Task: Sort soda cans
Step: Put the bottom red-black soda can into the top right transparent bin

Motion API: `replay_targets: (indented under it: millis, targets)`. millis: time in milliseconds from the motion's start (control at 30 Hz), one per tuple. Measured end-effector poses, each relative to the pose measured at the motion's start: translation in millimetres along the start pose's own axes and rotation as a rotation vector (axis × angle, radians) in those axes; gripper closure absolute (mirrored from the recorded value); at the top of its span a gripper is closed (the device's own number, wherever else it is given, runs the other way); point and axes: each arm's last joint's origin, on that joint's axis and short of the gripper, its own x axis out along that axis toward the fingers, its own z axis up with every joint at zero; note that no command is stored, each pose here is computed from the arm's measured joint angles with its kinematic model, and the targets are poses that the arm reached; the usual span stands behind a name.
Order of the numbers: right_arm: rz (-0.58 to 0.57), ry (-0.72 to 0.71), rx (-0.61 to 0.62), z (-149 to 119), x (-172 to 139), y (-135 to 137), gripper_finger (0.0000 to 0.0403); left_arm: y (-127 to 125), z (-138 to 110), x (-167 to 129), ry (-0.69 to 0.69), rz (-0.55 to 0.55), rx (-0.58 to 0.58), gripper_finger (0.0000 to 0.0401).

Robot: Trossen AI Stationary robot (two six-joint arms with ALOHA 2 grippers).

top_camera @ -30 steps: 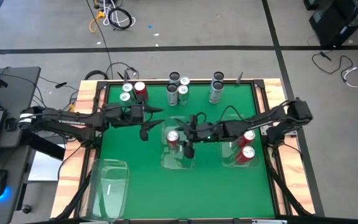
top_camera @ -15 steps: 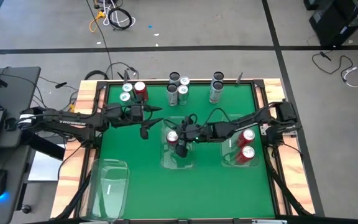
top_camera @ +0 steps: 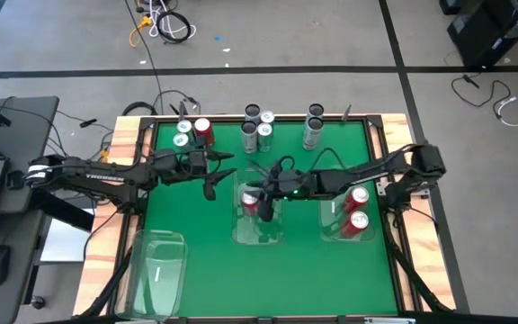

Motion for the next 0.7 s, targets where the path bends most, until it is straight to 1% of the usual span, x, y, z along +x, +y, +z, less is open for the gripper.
replay_targets:
  millis: [67,100,167,233,333,433,600,700]
  targets:
    - [0.008,-0.029,-0.007,9,-8,1,0.0336,0,0,0,0.0,0.0,0.0,0.0195]
    - [0.01,-0.038,-0.006,12,-11,1,0.0345,0,0,0,-0.002,0.0,-0.001,0.0195]
    - [0.025,-0.039,-0.006,14,-14,1,0.0346,0,0,0,-0.004,0.0,-0.001,0.0195]
    - [0.035,-0.024,-0.004,13,-14,1,0.0333,0,0,0,-0.005,0.0,-0.001,0.0195]
    - [0.044,0.03,-0.003,3,-8,3,0.0289,0,0,0,-0.001,0.0,-0.002,0.0195]
    - [0.039,0.08,-0.011,-10,1,4,0.0229,0,0,0,0.001,-0.001,-0.001,0.0195]
    - [0.03,0.106,0.002,-20,11,4,0.0125,0,-1,0,0.007,-0.001,-0.001,0.0195]
    - [0.023,0.115,0.003,-24,14,3,0.0073,0,-1,0,0.007,-0.001,0.0,0.0195]
